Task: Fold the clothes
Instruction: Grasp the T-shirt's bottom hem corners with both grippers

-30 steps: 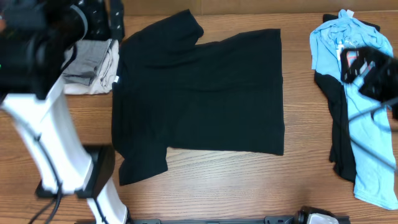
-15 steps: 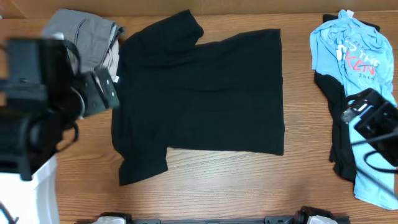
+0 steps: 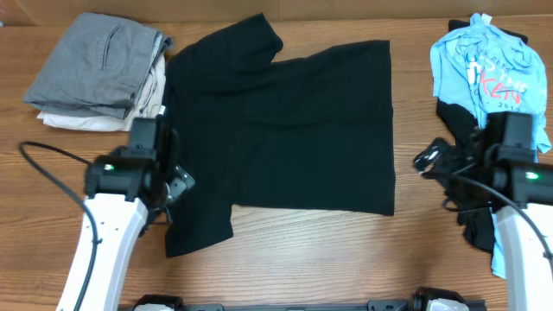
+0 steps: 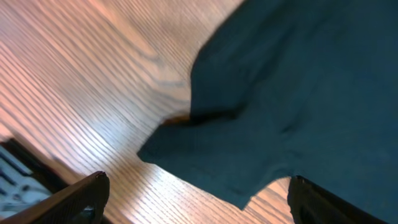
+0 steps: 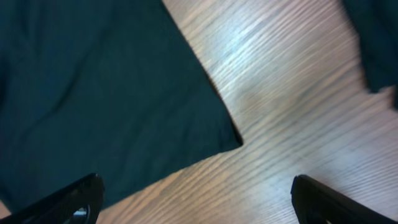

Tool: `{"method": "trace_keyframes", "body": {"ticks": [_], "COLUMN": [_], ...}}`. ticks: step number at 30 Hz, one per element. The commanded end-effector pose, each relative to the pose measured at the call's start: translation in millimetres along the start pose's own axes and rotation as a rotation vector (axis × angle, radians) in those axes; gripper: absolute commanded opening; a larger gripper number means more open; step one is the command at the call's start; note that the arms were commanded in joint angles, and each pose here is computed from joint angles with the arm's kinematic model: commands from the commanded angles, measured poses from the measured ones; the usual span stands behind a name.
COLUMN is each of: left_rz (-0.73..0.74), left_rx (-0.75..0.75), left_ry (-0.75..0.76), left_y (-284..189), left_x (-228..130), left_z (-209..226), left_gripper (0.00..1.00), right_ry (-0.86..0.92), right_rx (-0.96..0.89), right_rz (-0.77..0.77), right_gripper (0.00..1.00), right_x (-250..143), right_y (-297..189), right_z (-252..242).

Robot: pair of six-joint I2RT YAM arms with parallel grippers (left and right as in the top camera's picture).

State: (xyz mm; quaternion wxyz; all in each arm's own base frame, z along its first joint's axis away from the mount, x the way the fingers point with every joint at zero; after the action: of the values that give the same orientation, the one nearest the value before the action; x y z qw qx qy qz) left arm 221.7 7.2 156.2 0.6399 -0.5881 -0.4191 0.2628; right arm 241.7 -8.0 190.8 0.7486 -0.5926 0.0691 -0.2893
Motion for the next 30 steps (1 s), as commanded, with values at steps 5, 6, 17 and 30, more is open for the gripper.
{"method": "trace_keyframes", "body": {"ticks": [5,6,17,30], "left_rz": [0.112,0.114,0.096,0.277], "left_rx": [0.075,0.083,-0.011,-0.159], "left_ry": [-0.272,-0.291,-0.164,0.332], "left_y": [64,70,109,121], "left_x": [-31,-32,-32,-59], "left_z": [31,35,28,5], "left_gripper": [0.88,0.88,0.8,0.59], "right_ry": [-0.022,-0.022,-0.106,-0.004], "right_rx": [0.029,0.027,-0.009,-0.136], "right_rz": [0.106,0.112,0.175,0.245], "right_gripper": [0.93,0.93,0.87,0.88], "right_x": [-28,-30,-44,-62], "right_y": [65,71,119,135], "right_z": [-1,-1,18,8]}}
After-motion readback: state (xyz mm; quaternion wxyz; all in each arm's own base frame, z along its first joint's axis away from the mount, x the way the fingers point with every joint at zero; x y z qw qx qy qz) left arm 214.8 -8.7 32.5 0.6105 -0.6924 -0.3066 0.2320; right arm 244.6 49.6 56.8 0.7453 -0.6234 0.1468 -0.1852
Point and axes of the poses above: each gripper's point midway between its finger pads, its own y axis out along the fingers, its own z axis along the line the jaws close on, x = y × z, the point moved 2 cm from there along -y, back along the fingers, and after that the axes turned 9 degrees about -y, right-handed, at the moved point
